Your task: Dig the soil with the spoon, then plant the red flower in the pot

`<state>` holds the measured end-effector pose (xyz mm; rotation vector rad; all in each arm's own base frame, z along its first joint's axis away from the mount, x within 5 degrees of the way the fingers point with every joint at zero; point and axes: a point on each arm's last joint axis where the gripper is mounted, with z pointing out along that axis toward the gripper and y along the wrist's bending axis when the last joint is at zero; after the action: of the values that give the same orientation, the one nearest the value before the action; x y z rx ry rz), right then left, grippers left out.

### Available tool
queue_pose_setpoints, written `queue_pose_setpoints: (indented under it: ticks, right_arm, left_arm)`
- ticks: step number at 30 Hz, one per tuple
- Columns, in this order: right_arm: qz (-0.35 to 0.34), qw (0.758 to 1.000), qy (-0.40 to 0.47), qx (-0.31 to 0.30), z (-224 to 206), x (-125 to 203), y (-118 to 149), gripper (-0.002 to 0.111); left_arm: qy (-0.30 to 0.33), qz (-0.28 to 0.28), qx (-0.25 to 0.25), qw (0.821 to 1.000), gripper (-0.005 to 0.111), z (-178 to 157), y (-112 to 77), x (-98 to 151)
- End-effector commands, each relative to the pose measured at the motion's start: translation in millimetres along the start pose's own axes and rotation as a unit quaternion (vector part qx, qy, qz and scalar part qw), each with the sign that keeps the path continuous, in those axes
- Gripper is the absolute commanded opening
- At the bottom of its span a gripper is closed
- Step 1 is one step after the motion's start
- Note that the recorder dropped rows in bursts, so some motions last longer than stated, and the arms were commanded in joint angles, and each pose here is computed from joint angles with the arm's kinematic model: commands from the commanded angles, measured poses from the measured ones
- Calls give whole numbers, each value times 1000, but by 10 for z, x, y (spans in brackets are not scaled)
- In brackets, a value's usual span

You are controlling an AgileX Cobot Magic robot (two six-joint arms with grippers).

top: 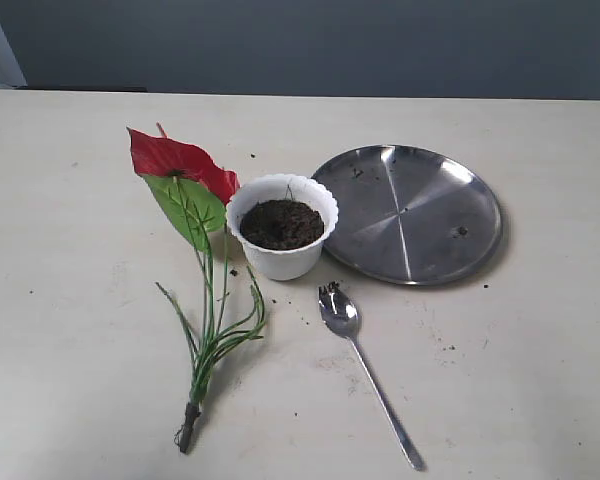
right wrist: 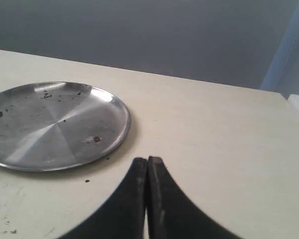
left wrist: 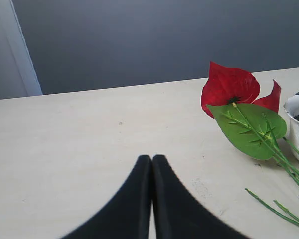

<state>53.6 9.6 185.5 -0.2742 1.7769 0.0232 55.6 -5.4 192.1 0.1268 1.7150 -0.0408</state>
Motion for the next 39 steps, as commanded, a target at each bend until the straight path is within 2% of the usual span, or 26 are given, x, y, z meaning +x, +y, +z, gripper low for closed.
queue_pose_setpoints:
  ticks: [1, 3, 5, 9, 11, 16, 20, 29, 33, 35, 38, 39]
  right_arm:
    - [-48, 998, -26, 21, -4, -41, -32, -1]
    - [-21, 997, -67, 19, -11, -115, -30, -1]
    - [37, 992, -121, 17, -29, -209, -35, -1]
    - [169, 963, -210, 23, -82, -353, -101, -1]
    - [202, 950, -238, 31, -106, -392, -138, -1]
    - [229, 936, -263, 38, -130, -425, -171, -1]
    - [313, 909, -276, 17, -140, -439, -182, -1]
    - [297, 884, -357, 48, -237, -541, -266, -1]
    - [376, 853, -361, 14, -239, -544, -266, -1]
    - [375, 873, -312, -12, -192, -527, -195, -1]
    - [305, 918, -251, -31, -233, -663, -115, -1]
    - [289, 927, -238, -30, -270, -755, -119, -1]
  left_arm:
    - [-2, -1, 1, 1000, 0, -4, -1, -1]
    - [-2, -1, 1, 1000, 0, -4, -1, -1]
    - [-2, -1, 1, 1000, 0, -4, -1, -1]
    - [-2, -1, 1, 1000, 0, -4, -1, -1]
    - [-2, -1, 1, 1000, 0, -4, -1, -1]
    - [-2, -1, 1, 1000, 0, -4, -1, -1]
    - [-2, -1, 1, 1000, 0, -4, -1, -1]
    - [-2, -1, 1, 1000, 0, -4, -1, -1]
    - [-2, -1, 1, 1000, 0, -4, -1, -1]
    - [-2, -1, 1, 1000, 0, -4, -1, -1]
    - [-2, -1, 1, 1000, 0, -4, -1, -1]
    - [-2, -1, 1, 1000, 0, -4, -1, -1]
